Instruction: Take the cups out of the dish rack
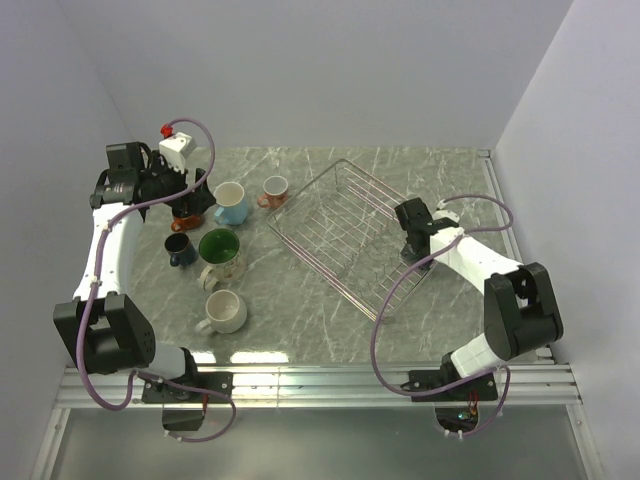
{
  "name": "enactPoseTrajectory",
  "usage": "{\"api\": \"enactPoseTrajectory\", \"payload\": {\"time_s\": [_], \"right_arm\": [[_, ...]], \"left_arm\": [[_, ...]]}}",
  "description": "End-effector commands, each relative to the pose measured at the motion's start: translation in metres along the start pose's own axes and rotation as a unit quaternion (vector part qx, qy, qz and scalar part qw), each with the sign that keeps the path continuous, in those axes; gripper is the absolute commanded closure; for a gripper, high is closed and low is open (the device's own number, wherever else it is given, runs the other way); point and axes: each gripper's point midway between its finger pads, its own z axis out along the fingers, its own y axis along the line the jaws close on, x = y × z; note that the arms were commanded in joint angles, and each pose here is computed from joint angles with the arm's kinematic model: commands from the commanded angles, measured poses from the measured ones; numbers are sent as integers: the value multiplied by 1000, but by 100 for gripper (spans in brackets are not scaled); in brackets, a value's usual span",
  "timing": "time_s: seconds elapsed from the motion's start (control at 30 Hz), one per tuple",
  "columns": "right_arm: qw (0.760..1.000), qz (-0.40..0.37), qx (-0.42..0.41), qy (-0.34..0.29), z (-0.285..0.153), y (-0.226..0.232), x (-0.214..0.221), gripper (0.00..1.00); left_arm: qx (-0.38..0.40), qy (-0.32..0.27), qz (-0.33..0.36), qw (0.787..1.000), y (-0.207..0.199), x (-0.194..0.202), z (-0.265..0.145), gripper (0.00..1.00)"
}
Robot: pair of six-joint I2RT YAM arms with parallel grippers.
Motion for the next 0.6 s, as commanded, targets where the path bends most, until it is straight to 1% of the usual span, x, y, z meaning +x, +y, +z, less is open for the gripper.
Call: {"api": "enactPoseTrajectory", "payload": {"time_s": [0.0, 0.03, 0.07, 0.13, 0.27, 0.43, 0.57], "right_arm": [[1000, -7, 7, -24, 5, 2, -9, 76], [1000, -6, 5, -24, 4, 3, -10, 82], [1000, -7, 3, -24, 4, 4, -10, 92], [1000, -7, 2, -30, -1, 2, -13, 100], [998, -1, -7, -66, -20, 1, -29, 100], [991, 4, -40, -131, -66, 7, -55, 100], [986, 12, -59, -157, -94, 6, -67, 100]], "left_arm": [[10, -22, 21, 999, -3, -19, -4, 1], [9, -22, 20, 1000, -3, -19, -5, 1], [10, -21, 20, 1000, -3, -19, -5, 1], [11, -21, 21, 1000, -4, -19, -5, 1], [13, -21, 18, 1000, -4, -20, -6, 1], [21, -27, 13, 999, -8, -25, -6, 1], [31, -30, 14, 999, -14, -30, -9, 1]]}}
